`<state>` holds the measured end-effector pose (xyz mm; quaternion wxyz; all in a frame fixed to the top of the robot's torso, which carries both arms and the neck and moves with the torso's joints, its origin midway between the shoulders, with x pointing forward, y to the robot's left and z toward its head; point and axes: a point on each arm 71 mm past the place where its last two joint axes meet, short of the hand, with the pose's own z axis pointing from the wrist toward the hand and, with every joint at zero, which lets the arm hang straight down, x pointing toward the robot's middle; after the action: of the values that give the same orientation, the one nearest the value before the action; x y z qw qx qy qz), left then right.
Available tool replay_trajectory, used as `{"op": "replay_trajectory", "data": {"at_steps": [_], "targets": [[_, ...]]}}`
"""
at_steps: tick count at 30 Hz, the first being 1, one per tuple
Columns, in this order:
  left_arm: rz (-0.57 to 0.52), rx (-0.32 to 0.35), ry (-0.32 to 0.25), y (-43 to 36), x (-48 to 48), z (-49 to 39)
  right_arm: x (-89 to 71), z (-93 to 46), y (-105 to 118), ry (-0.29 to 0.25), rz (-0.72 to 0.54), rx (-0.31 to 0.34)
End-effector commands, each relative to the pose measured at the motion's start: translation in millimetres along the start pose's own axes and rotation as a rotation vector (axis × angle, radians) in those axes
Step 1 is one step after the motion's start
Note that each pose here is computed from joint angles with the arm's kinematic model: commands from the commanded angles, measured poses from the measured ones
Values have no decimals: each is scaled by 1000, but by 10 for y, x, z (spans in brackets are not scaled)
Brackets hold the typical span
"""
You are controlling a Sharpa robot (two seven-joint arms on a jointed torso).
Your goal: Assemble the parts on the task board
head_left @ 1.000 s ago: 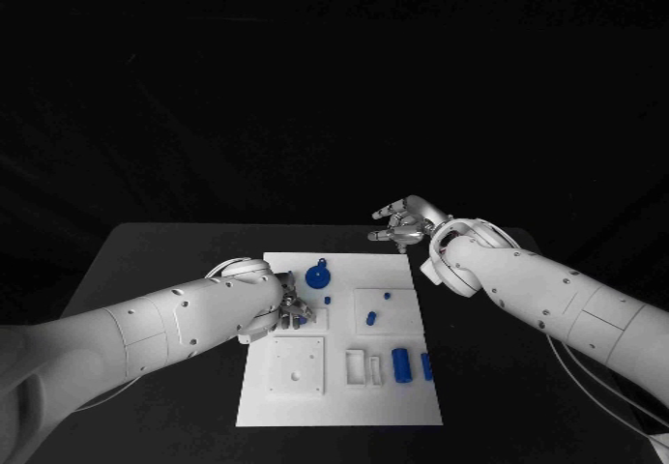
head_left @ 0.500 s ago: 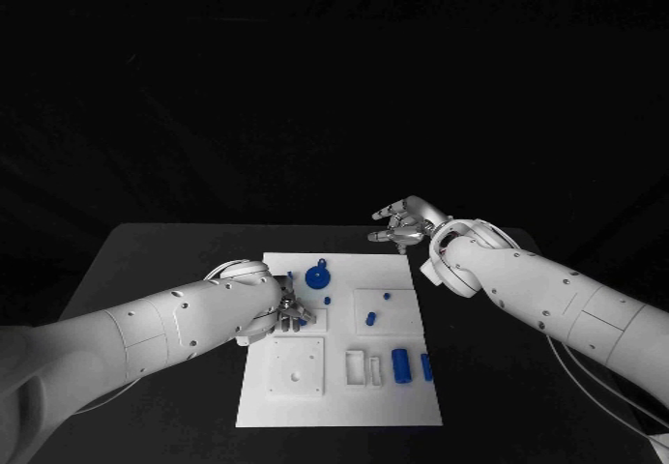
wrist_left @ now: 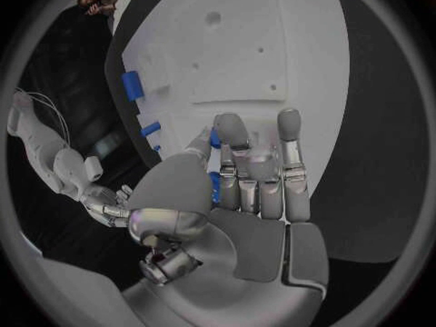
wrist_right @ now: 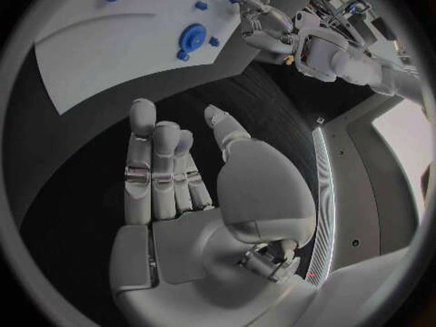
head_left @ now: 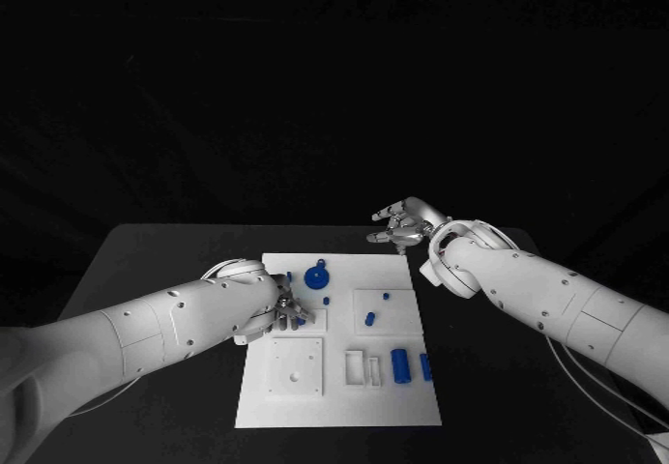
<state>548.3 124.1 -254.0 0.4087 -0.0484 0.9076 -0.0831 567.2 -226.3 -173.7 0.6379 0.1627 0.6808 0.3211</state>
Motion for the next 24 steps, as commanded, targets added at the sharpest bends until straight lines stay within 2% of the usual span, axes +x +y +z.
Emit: {"op": "replay_trajectory", "data": {"at_steps": [1,24], "targets": [[-9,9,-1,-4,-4,-4,10,-3,-1,12,-3,-4],[-54,22,-6,17,-45,-20,41,-17,-39,15,-2,4]]}}
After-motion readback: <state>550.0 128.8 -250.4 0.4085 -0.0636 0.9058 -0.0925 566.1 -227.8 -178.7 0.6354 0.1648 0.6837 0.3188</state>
